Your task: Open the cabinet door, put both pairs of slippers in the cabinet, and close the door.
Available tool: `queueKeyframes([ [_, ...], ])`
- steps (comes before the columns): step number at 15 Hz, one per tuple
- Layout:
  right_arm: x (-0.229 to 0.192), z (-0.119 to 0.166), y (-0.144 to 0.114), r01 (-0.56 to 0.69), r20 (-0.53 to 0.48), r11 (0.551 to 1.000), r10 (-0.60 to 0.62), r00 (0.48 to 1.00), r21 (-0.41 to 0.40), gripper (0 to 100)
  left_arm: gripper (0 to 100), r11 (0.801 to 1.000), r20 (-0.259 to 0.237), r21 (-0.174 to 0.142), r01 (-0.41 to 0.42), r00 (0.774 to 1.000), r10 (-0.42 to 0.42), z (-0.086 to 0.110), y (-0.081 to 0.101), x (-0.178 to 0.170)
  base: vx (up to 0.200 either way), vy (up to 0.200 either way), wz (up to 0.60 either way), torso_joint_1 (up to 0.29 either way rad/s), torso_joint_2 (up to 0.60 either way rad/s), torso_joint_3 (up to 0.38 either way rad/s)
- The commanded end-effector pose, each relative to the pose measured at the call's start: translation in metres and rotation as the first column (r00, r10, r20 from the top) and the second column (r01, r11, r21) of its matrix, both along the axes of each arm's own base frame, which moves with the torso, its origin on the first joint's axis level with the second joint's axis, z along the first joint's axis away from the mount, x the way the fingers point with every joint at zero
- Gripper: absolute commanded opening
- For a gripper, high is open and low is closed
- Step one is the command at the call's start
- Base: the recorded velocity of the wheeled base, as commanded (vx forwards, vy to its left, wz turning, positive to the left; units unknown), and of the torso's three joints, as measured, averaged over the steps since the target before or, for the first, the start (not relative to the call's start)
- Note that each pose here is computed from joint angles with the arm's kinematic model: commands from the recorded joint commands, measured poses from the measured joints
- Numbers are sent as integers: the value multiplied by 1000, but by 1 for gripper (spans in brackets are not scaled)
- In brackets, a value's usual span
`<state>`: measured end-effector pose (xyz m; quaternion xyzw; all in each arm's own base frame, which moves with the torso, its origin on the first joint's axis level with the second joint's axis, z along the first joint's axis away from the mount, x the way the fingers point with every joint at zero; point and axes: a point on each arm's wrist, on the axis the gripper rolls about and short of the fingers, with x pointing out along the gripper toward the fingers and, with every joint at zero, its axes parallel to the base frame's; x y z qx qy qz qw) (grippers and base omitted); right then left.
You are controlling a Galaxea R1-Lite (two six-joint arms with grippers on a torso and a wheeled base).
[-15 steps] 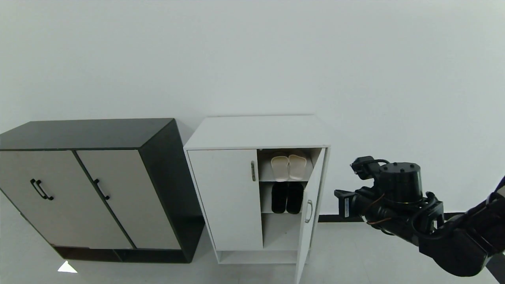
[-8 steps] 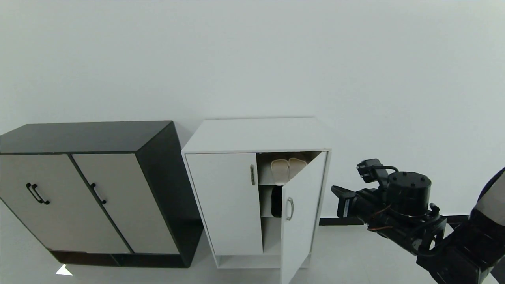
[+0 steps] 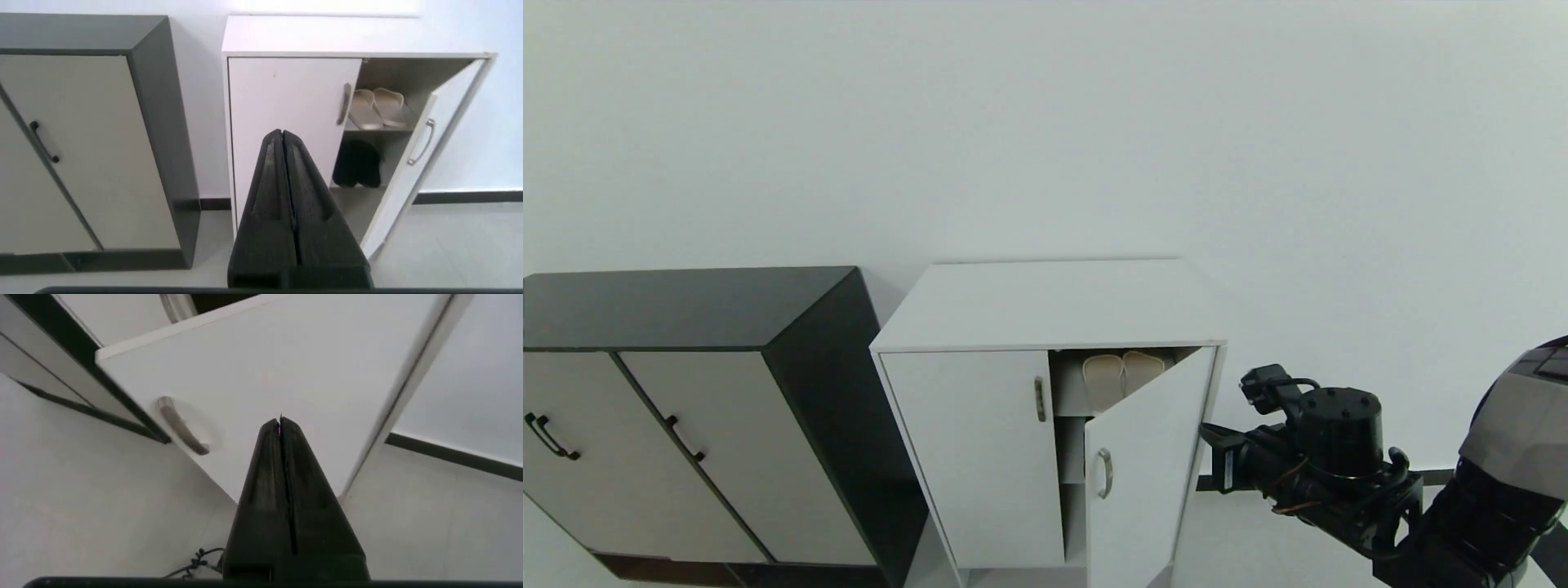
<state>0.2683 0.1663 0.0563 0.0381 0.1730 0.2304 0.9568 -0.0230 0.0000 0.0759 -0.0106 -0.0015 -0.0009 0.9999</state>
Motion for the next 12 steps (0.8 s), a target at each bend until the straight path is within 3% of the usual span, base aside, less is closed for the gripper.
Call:
queueKeyframes([
  [1,-2,-5,4,-17,-13,1000,16,1000,-7,0,0,1000,-1,-2,0,1000,0,0,0,0,0,0,0,0,0,0],
  [12,40,-36,43,-47,9,999,47,999,9,0,0,1000,-1,0,0,1000,0,0,0,0,0,0,0,0,0,0],
])
